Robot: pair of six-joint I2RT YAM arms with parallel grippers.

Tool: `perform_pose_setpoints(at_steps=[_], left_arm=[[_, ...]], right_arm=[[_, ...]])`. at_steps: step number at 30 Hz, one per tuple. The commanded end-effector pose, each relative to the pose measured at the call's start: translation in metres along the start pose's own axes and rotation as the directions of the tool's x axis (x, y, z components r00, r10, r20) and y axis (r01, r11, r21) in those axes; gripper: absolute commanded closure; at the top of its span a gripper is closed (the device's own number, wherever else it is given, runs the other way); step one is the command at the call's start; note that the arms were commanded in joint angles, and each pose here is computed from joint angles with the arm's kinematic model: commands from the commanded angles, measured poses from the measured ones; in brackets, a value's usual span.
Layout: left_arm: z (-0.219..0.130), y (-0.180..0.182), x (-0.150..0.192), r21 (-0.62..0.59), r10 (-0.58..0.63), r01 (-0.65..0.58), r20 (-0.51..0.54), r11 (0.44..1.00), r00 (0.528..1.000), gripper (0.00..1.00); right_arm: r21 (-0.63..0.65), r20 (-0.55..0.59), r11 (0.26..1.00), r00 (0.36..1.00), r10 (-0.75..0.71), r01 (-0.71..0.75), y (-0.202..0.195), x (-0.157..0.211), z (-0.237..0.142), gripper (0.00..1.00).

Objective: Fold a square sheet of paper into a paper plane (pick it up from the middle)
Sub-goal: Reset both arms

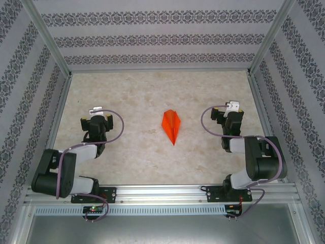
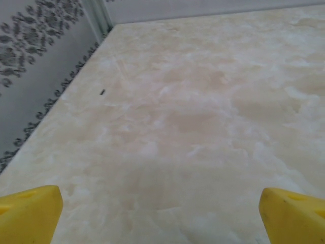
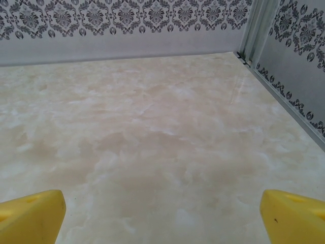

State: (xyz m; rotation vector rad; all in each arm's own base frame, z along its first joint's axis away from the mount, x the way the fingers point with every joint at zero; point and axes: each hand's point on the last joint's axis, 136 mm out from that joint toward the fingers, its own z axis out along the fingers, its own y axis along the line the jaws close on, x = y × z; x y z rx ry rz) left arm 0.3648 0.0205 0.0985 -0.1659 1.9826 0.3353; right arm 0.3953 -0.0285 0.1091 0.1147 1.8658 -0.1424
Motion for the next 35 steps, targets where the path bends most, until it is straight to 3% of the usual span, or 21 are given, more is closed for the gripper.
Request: perform_pose_setpoints(at_steps=[1, 7, 10, 35], left_arm=[[0.01, -0.02, -0.037, 0.124, -0.052, 0.033, 0.149, 0.992, 0.988, 0.0], [0.015, -0.046, -0.023, 0.255, -0.004, -0.038, 0.165, 0.966, 0.986, 0.0], [0.024, -0.039, -0.022, 0.258, -0.04, 0.007, 0.123, 0.966, 0.992, 0.0], [0.023, -0.045, -0.024, 0.291, -0.024, -0.013, 0.123, 0.957, 0.992, 0.0]], right_arm=[[-0.026, 0.058, 1.0, 0.998, 0.009, -0.007, 0.006, -0.019, 0.0, 0.02], [-0.03, 0.058, 1.0, 0.998, 0.007, -0.005, 0.007, -0.019, 0.0, 0.02], [-0.027, 0.056, 1.0, 0.998, 0.008, -0.007, 0.006, -0.018, 0.0, 0.02], [-0.027, 0.057, 1.0, 0.998, 0.009, -0.007, 0.006, -0.018, 0.0, 0.02]])
